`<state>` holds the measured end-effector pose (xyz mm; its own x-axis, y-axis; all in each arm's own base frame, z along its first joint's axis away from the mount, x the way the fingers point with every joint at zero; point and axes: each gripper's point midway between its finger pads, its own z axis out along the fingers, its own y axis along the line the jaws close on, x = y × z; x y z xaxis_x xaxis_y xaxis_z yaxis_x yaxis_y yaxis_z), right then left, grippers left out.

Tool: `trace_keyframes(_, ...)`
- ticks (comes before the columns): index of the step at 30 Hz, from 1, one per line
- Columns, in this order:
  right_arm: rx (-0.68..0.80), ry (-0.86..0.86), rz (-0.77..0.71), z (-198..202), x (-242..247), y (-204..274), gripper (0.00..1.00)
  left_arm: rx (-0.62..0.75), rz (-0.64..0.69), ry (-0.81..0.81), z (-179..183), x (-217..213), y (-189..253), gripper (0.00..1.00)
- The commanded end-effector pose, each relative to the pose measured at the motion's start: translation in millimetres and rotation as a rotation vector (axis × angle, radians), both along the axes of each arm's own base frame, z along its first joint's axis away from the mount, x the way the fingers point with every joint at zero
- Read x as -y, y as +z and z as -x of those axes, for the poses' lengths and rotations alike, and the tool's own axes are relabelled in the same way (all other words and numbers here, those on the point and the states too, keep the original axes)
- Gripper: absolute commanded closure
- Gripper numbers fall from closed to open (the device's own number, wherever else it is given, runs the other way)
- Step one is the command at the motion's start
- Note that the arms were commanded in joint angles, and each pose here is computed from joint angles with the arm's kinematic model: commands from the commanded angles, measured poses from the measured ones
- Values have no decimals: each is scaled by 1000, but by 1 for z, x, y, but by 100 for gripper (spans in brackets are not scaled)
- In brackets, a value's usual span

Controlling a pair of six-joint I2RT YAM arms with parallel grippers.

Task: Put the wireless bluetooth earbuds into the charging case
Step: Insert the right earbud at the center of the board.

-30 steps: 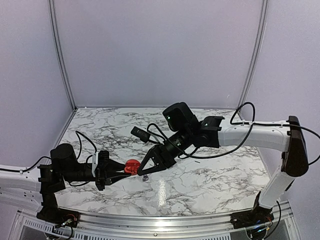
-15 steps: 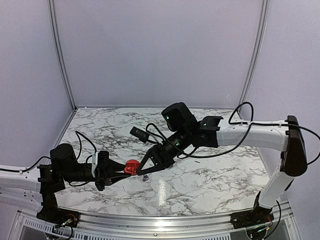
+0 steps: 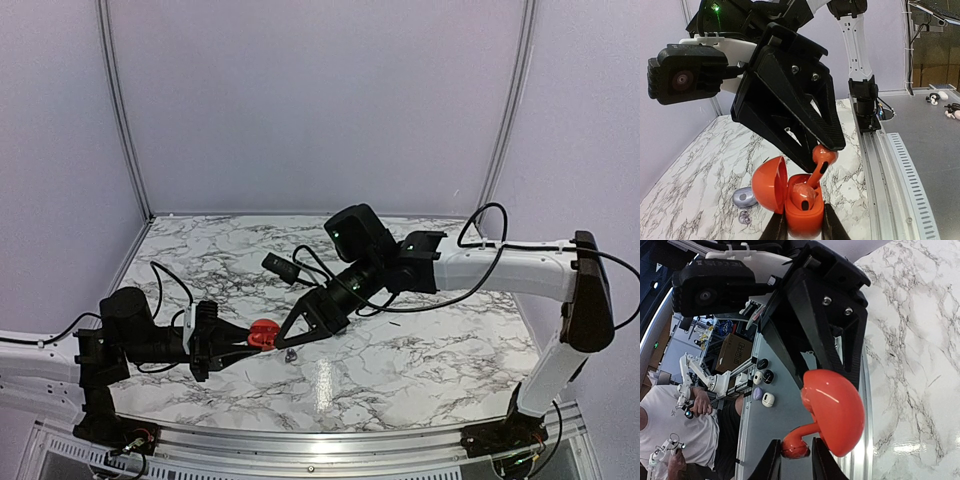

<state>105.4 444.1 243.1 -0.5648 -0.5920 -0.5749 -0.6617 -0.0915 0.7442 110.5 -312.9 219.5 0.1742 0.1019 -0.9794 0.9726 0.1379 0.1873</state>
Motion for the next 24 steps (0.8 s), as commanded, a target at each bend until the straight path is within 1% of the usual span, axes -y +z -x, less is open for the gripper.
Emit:
trace_keyframes(1,56,-85,8,-19,-3,11,77,24,80,-30,6,2,30,100)
trace_keyframes(14,91,-112,38,-26,-5,10,77,22,89,-39,7,3,35,100)
trace_keyframes(17,100,-114,41,-27,-4,10,77,2,101,-22,4,2,36,100)
trace_keyframes(24,167,-143,-23,-28,1,35,63,-52,116,22,-4,3,33,100)
